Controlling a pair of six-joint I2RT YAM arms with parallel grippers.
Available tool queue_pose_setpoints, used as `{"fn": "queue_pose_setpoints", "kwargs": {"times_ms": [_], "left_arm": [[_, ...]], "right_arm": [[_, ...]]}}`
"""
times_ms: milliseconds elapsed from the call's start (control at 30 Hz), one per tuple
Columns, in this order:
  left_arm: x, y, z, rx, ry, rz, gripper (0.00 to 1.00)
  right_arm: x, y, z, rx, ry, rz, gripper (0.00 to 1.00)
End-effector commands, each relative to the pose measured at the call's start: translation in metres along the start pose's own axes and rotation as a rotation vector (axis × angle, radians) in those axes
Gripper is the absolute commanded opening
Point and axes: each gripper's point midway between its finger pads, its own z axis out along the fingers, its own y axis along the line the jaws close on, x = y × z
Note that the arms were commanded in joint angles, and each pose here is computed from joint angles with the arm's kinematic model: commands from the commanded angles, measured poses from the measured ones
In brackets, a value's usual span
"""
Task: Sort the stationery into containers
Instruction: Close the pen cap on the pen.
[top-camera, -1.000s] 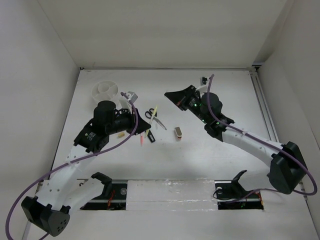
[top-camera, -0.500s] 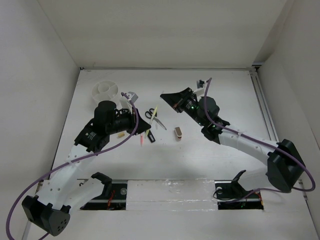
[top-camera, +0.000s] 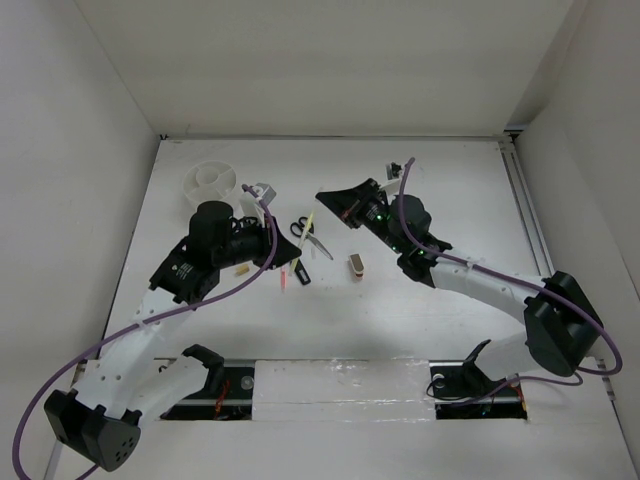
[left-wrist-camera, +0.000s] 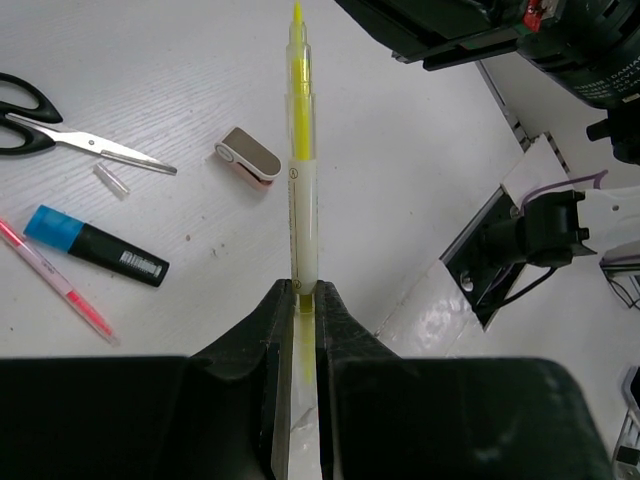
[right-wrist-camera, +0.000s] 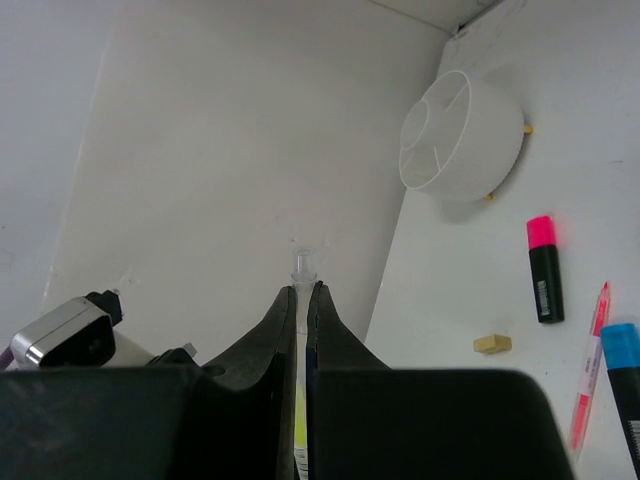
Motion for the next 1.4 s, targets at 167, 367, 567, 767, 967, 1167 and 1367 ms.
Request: {"fn": "queue_pose_setpoints", "kwargs": {"times_ms": [167,367,567,767,967,1167,1367], "left_arm": [[-0.007,0.001,0.001,-0.003,-0.024,0.019,0.0],[-0.008,0.002,0.001,-0.012,-0.028,0.019,0.0],[-0.008,0.002,0.001,-0.012,-0.028,0.019,0.0],[-0.009,0.007,0.001,-0.037,-0.038,0.019,0.0],[-0.008,0.007,0.001,-0.04,-0.03,0.015,0.0],[-0.007,0.006,0.001,-0.032,-0.027,0.015,0.0],[-0.007,0.006,0.001,-0.032,-0.027,0.015,0.0]], "right_arm": [[0.0,0.037,-0.002,-0.133,0.003,-0.001,0.0],[0.012,0.03,0.002,-0.127,0.035,-0.001,0.0],[0.017,0.028,0.003,-0.122,0.048,0.009,0.0],[0.018,0.026,0.002,-0.122,0.048,0.009,0.0],[0.001,0.025,0.001,-0.111,-0.011,0.009,0.0],[-0.019,0.032,-0.001,-0.126,-0.051,0.005,0.0],[-0.017,0.032,-0.001,-0.129,-0.044,-0.005,0.0]]}}
